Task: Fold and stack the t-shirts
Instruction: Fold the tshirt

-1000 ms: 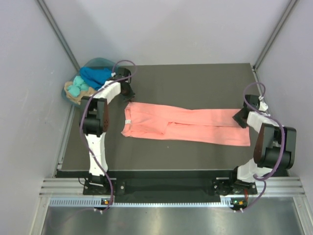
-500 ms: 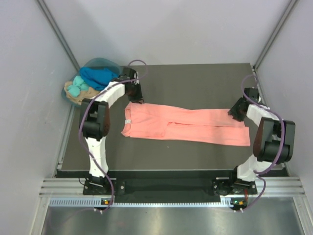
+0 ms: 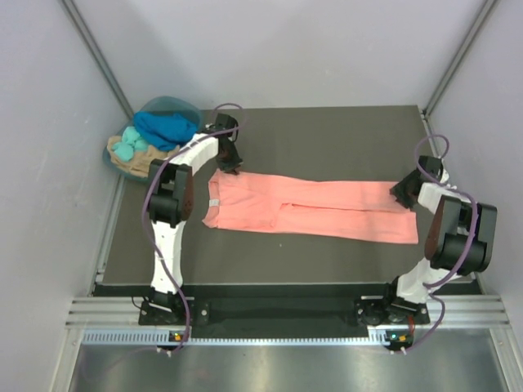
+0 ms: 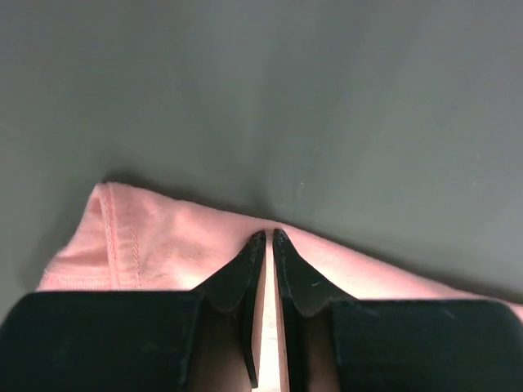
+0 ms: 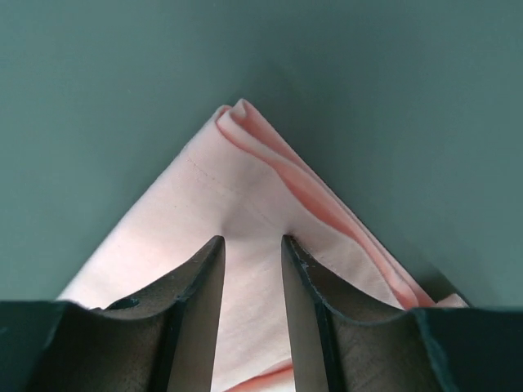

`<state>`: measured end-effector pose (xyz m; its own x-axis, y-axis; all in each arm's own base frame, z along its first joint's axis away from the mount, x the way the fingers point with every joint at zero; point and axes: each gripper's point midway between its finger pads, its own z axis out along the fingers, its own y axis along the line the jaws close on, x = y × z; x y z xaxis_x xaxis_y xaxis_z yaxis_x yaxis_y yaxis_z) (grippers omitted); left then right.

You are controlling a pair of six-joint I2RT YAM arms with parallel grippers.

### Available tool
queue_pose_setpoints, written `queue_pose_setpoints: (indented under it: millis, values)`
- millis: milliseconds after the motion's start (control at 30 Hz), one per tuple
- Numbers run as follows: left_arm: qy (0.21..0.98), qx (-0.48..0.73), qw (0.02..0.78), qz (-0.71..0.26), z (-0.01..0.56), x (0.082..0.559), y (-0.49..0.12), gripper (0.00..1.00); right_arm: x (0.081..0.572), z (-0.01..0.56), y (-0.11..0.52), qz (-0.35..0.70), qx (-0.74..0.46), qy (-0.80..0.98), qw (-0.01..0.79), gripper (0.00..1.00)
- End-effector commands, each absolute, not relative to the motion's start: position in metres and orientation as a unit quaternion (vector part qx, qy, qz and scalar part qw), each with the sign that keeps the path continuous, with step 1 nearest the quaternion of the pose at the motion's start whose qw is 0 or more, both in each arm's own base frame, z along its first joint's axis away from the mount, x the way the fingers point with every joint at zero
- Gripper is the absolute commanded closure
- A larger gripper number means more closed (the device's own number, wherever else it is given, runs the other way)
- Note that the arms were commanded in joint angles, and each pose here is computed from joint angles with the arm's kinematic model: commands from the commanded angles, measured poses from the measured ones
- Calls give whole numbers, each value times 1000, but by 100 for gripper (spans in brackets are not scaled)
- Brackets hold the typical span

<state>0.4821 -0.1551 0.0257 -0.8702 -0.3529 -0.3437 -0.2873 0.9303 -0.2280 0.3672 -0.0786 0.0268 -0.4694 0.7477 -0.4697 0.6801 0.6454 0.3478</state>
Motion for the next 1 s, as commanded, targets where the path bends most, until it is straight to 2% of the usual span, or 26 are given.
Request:
queue_pose_setpoints:
  millis: [0,200,333,367,433,533,733,800,967]
  values:
    - [953,-254,167,13,-19,465,-98,85,342,11,-98,14,474,827,303,64]
    - [934,-300,178,-77,1,484,-130,85,358,31,-83,81,497,797,333,64]
    - [932,-255,215,-142,43,502,-152,80,374,50,-71,98,443,823,342,64]
    - [936,-230,227,-142,54,504,-152,78,378,58,-70,92,416,837,343,64]
    - [942,-187,243,-137,72,504,-147,66,383,68,-60,105,381,852,345,63]
    - [954,-130,251,-100,88,498,-133,60,390,88,-37,114,300,876,360,62]
    - [969,-45,243,1,85,489,-90,58,414,107,27,145,154,911,353,61]
    - [972,-32,232,2,80,488,-86,58,416,108,37,156,135,914,349,61]
    - [972,37,223,-70,69,491,-101,58,415,107,49,177,106,916,345,60]
